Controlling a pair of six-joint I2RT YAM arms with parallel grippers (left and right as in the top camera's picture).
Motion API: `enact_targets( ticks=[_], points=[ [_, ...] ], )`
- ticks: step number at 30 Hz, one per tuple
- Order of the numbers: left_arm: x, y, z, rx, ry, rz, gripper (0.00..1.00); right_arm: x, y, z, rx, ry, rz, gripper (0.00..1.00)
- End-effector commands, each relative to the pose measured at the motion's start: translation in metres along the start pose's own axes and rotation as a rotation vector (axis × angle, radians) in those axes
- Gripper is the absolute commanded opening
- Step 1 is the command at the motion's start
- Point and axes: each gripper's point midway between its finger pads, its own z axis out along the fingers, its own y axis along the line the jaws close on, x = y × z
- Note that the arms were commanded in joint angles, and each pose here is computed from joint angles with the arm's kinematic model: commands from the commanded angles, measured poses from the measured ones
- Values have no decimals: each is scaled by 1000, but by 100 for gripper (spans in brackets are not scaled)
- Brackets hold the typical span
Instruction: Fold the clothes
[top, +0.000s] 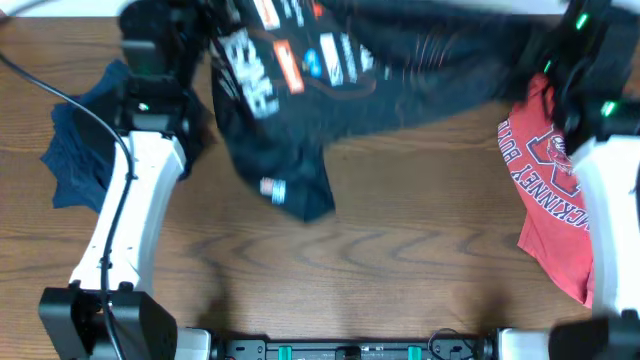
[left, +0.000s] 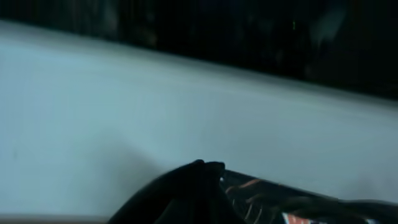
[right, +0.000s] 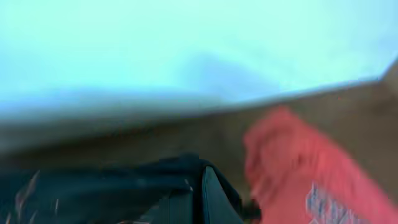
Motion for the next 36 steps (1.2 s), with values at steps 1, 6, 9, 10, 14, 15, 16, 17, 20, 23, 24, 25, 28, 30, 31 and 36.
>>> enact_targets(
  ticks=[1, 6, 9, 10, 14, 15, 16, 17, 20, 23, 24, 25, 28, 30, 31, 36],
  points=[
    [-62, 1, -6, -14, -110, -17, 6, -50, -24, -9, 68, -75, 40, 1],
    [-9, -31, -23, 138, 226, -72, 6, -11, -23, -15, 54, 142, -57, 1],
    [69, -28, -54, 97, 570, -167, 6, 47, -30, -23, 81, 370, -80, 1],
    [95, -25, -67, 73, 681, -178, 6, 70, -35, -27, 97, 455, -90, 1],
    [180, -22, -126, 16, 1061, -197, 6, 146, -49, -40, 127, 717, -127, 1],
    [197, -22, -142, 4, 1141, -200, 6, 163, -52, -44, 131, 777, -135, 1],
    [213, -20, -157, -17, 1214, -200, 6, 180, -56, -48, 142, 832, -135, 1],
    [222, -17, -167, -43, 1260, -198, 6, 186, -58, -49, 146, 853, -136, 1],
    [250, -2, -196, -138, 1382, -162, 6, 196, -61, -46, 157, 864, -132, 1],
    [268, 10, -202, -194, 1405, -127, 6, 175, -59, -22, 157, 733, -132, 1],
    [274, 11, -198, -186, 1389, -122, 6, 168, -58, -13, 149, 689, -136, 1],
    [279, 11, -193, -177, 1369, -115, 6, 162, -57, -5, 142, 653, -137, 1],
    [295, 11, -174, -140, 1290, -92, 6, 165, -54, 18, 125, 618, -134, 4],
    [305, 11, -165, -120, 1247, -82, 6, 181, -48, 29, 93, 661, -127, 30],
    [309, 10, -163, -112, 1234, -77, 6, 191, -46, 33, 79, 694, -123, 41],
    [324, 9, -156, -88, 1193, -63, 6, 239, -50, 26, 109, 885, -77, 51]
  ],
)
